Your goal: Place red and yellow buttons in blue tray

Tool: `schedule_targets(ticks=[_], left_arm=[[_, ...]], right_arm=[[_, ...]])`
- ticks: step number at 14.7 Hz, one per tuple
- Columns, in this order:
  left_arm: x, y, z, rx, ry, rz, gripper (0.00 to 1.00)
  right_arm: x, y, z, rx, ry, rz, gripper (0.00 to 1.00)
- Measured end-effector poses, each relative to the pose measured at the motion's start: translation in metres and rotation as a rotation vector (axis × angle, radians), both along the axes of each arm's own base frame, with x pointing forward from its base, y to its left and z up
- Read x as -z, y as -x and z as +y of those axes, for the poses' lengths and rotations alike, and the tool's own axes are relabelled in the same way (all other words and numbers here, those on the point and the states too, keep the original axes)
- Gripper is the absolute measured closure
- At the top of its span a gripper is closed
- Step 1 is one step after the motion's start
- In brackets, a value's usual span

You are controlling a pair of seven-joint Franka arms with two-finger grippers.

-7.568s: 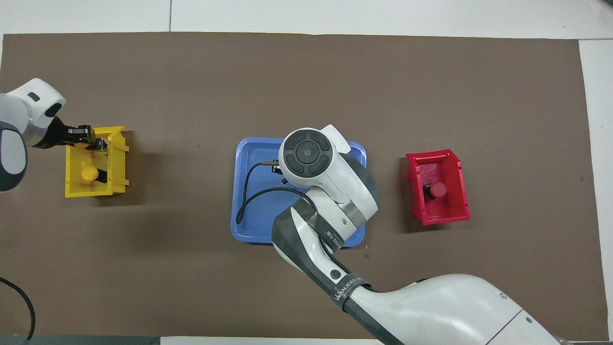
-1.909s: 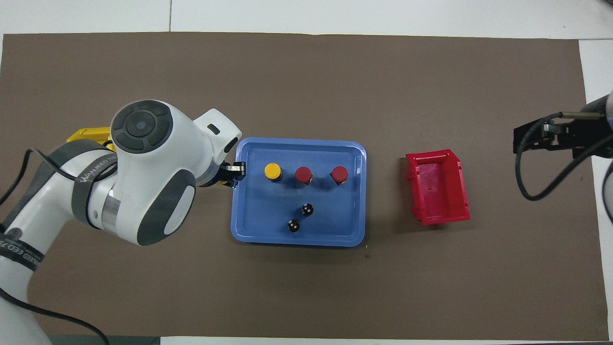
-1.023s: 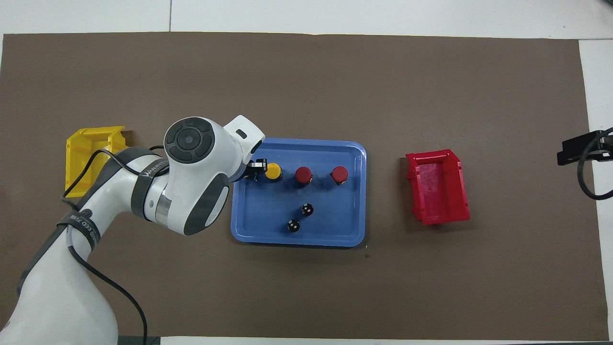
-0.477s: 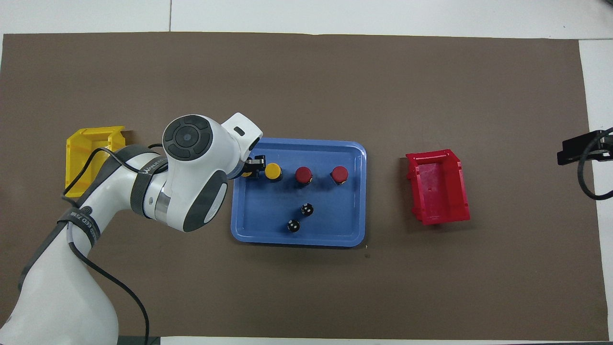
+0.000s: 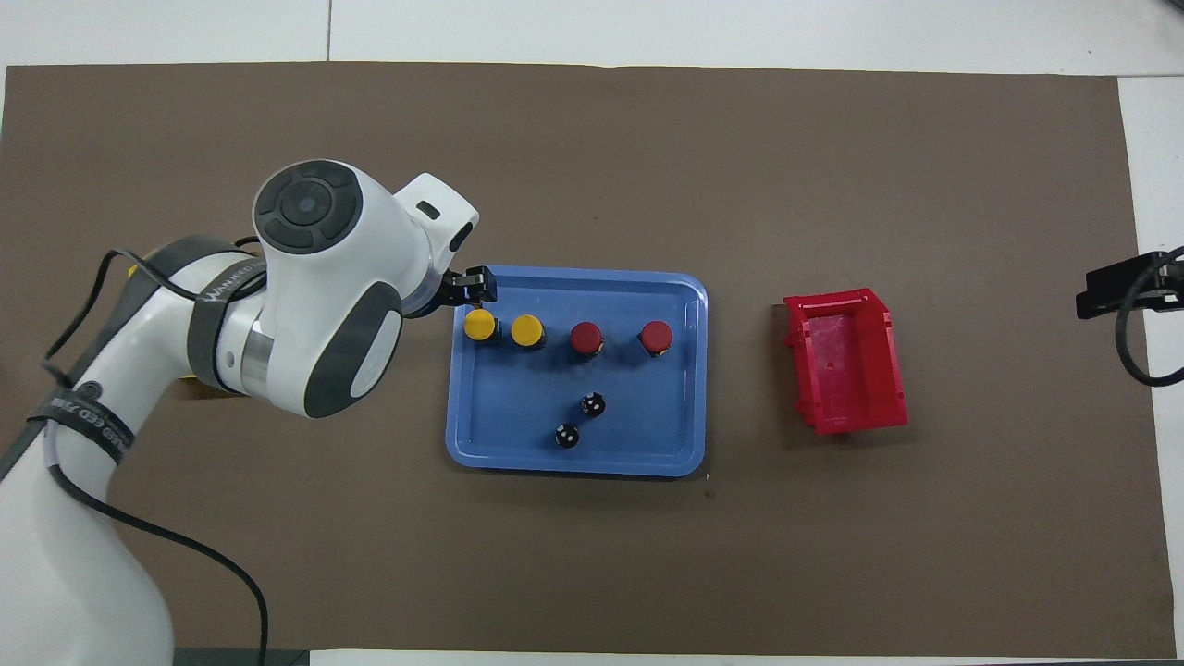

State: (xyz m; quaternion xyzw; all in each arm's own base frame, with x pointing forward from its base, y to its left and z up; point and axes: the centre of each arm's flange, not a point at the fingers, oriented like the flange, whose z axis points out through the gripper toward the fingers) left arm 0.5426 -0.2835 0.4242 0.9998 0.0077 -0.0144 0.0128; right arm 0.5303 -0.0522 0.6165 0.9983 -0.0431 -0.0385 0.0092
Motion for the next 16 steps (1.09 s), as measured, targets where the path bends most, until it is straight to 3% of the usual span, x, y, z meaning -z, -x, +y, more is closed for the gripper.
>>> schedule_targets(ticks=[2, 7, 12, 16], left_arm=[[-0.028, -0.005, 0.033, 0.052, -0.035, 0.023, 0.02], [-0.126, -0.030, 0.164, 0.119, -0.039, 0.023, 0.00], [-0.181, -0.012, 0.270, 0.130, -0.035, -0.015, 0.00], [-0.190, -0.007, 0.280, 0.134, -0.082, -0.019, 0.00]], right_arm=[[0.000, 0.000, 0.000, -0.008, -0.001, 0.000, 0.00], [0.000, 0.000, 0.000, -0.013, -0.001, 0.000, 0.00], [0.000, 0.000, -0.002, -0.009, -0.001, 0.000, 0.00], [0.000, 0.000, -0.003, -0.008, -0.001, 0.000, 0.00]])
